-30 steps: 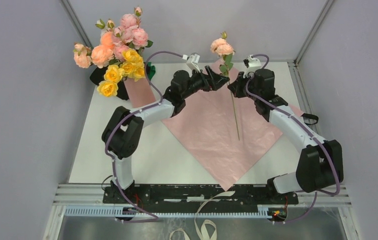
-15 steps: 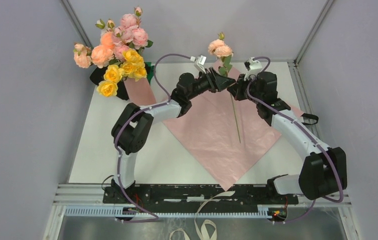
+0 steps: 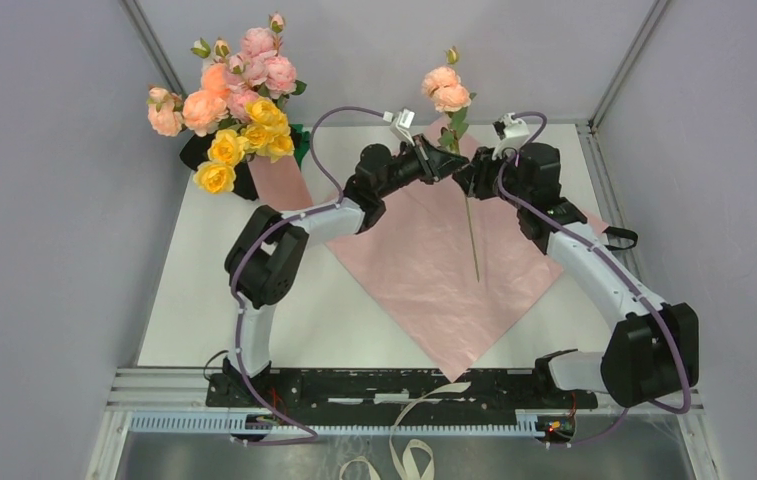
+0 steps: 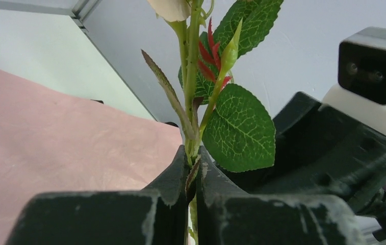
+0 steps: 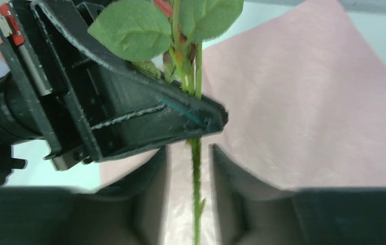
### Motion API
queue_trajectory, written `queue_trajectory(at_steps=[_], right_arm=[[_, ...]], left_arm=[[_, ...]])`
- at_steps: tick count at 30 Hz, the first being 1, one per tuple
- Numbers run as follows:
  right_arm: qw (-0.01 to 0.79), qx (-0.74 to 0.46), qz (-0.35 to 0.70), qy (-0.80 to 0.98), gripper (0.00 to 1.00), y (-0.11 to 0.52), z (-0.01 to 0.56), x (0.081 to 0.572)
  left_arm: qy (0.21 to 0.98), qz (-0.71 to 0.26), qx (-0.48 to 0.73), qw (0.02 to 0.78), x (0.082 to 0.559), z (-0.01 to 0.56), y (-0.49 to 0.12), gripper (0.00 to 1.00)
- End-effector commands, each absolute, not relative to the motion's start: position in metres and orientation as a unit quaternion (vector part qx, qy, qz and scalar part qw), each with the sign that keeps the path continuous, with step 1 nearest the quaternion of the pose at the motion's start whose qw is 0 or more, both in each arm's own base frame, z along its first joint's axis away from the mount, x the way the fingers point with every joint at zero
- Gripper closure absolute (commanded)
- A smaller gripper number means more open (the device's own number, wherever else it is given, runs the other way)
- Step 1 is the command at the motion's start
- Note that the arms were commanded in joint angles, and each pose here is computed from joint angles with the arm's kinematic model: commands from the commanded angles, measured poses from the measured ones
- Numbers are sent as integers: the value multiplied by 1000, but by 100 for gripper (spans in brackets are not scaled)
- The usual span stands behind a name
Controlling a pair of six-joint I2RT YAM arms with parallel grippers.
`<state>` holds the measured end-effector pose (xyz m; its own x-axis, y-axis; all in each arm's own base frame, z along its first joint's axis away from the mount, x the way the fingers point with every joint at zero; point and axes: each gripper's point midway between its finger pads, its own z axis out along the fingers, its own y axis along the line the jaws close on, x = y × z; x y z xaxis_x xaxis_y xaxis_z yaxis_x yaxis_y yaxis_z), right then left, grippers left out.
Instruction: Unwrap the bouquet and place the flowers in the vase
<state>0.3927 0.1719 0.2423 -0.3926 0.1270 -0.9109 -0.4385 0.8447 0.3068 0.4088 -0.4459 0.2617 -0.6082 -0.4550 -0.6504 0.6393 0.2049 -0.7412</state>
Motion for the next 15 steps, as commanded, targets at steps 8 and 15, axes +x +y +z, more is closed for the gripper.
queue_trajectory(at_steps=[8, 15], right_arm=[[637, -68, 219, 736, 9, 141, 310, 364], [643, -38, 167, 747, 6, 115, 285, 356]], left_arm=[[663, -451, 173, 573, 437, 363, -422, 98], [657, -253, 171, 690, 459, 457, -340, 98]])
